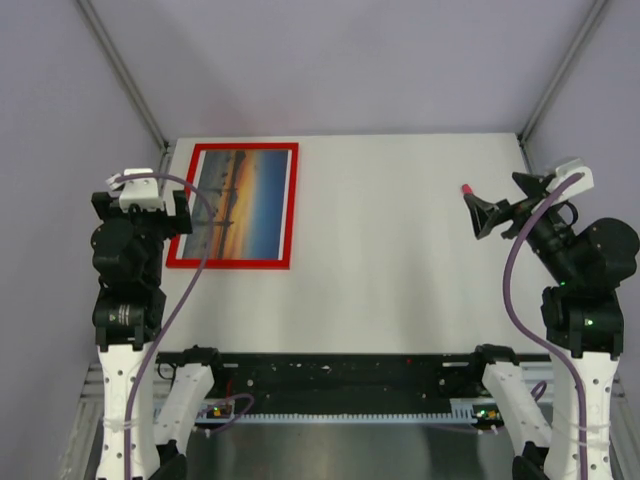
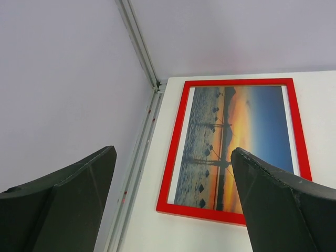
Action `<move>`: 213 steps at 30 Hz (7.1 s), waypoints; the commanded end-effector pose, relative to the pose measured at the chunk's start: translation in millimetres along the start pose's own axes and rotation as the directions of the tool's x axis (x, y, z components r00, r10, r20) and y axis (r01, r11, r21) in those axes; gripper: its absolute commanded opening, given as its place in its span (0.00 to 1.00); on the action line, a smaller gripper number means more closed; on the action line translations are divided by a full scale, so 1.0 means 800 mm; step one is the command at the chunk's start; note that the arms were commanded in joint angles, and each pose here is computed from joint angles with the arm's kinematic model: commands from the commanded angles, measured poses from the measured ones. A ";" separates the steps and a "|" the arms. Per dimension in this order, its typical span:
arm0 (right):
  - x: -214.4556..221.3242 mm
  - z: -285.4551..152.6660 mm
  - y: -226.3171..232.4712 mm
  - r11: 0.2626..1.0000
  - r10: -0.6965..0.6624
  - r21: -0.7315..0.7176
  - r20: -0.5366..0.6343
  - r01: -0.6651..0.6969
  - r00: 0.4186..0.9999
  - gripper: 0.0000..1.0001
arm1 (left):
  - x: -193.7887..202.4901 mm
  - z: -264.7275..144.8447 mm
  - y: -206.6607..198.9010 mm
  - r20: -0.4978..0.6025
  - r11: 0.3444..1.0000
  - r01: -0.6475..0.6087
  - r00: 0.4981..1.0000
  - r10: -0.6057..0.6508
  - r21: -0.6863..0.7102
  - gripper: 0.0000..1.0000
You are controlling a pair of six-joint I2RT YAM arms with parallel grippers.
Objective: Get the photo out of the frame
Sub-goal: Adjust the photo frame at the center of the board.
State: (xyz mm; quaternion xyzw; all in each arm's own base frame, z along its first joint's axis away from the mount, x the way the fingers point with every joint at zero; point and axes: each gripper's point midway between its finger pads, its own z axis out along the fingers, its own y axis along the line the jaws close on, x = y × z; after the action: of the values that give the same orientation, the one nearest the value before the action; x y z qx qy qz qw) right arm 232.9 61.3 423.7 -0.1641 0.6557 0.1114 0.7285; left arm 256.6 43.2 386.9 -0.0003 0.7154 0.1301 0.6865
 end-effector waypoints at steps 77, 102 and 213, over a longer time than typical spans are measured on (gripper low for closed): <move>0.347 0.274 0.268 0.764 0.067 -0.402 -0.729 -0.505 0.682 0.96 | 0.366 0.265 0.029 -0.811 0.963 0.258 0.546 -0.211 -0.077 0.95; 0.344 0.263 0.267 0.764 0.035 -0.432 -0.714 -0.480 0.699 0.96 | 0.394 0.286 0.028 -0.866 0.960 0.278 0.471 -0.170 -0.037 0.90; 0.494 0.216 0.157 0.823 0.376 0.152 -0.868 -0.548 0.323 0.50 | 0.329 0.135 -0.257 -0.895 0.784 0.500 0.419 0.153 0.368 0.00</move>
State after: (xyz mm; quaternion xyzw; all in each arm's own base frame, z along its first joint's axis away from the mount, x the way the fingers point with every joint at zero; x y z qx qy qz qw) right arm 377.6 215.4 33.5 -0.0645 0.9351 0.2889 0.1951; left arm 379.4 -78.8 77.7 0.0577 0.9705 -0.1764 0.1539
